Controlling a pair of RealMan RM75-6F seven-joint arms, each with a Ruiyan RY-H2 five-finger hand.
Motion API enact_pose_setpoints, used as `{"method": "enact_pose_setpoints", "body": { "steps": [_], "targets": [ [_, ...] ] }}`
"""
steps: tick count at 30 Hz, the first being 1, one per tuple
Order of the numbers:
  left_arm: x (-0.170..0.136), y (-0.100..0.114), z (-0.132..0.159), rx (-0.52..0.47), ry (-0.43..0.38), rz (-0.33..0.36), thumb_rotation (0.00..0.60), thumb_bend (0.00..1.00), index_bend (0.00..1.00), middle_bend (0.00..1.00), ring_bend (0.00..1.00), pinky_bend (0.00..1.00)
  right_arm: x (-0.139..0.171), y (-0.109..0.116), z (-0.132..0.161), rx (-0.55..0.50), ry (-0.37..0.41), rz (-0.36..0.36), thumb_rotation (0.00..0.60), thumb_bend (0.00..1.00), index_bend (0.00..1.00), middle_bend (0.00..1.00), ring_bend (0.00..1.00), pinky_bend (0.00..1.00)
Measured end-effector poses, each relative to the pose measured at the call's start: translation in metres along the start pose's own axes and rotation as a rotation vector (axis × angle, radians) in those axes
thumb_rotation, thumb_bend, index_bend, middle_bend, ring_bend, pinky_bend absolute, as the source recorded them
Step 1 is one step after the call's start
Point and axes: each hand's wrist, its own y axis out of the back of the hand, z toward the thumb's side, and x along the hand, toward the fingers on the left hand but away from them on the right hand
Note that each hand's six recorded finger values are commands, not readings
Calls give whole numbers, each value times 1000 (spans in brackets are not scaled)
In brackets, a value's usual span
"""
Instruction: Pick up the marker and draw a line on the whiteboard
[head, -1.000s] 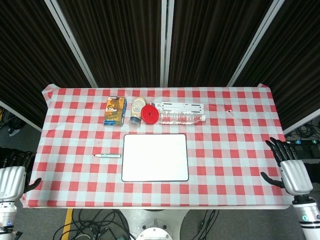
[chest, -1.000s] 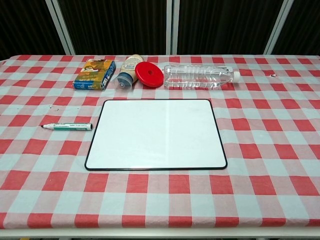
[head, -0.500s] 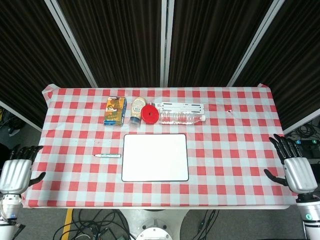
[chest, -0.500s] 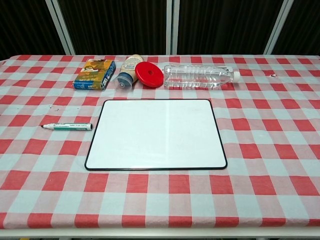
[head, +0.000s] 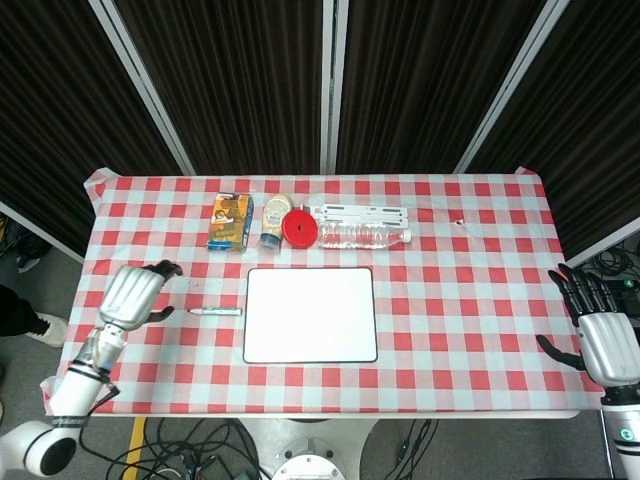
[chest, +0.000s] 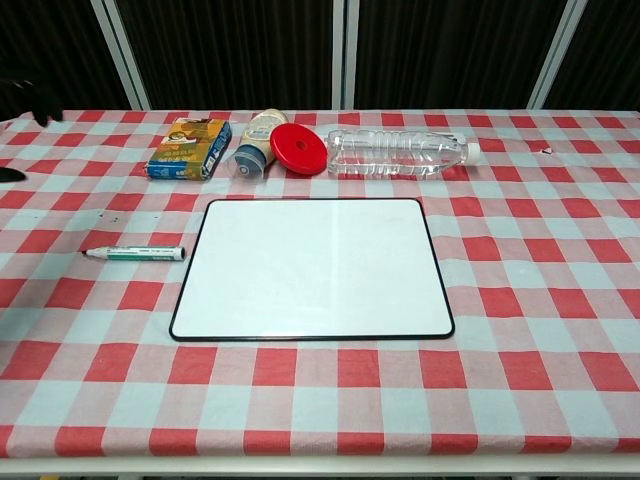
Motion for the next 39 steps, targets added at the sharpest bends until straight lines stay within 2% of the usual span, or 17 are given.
{"method": "enact_pose_setpoints", "body": {
  "steps": [10,20,39],
  "targets": [
    [46,-43,53,33,-7,-126,600,250,408,431,736,902,3,2,-8,4,-29,3,600,101,0,27,0,0],
    [57,-80,84,27,20,-251,600,278,420,450,765,922,1,-3,-8,-1,-30,18,600,101,0,27,0,0],
    [62,-102,76,83,95,-300,600,283,445,468,769,926,3,-4,-9,1,-37,23,600,101,0,27,0,0]
  ]
}}
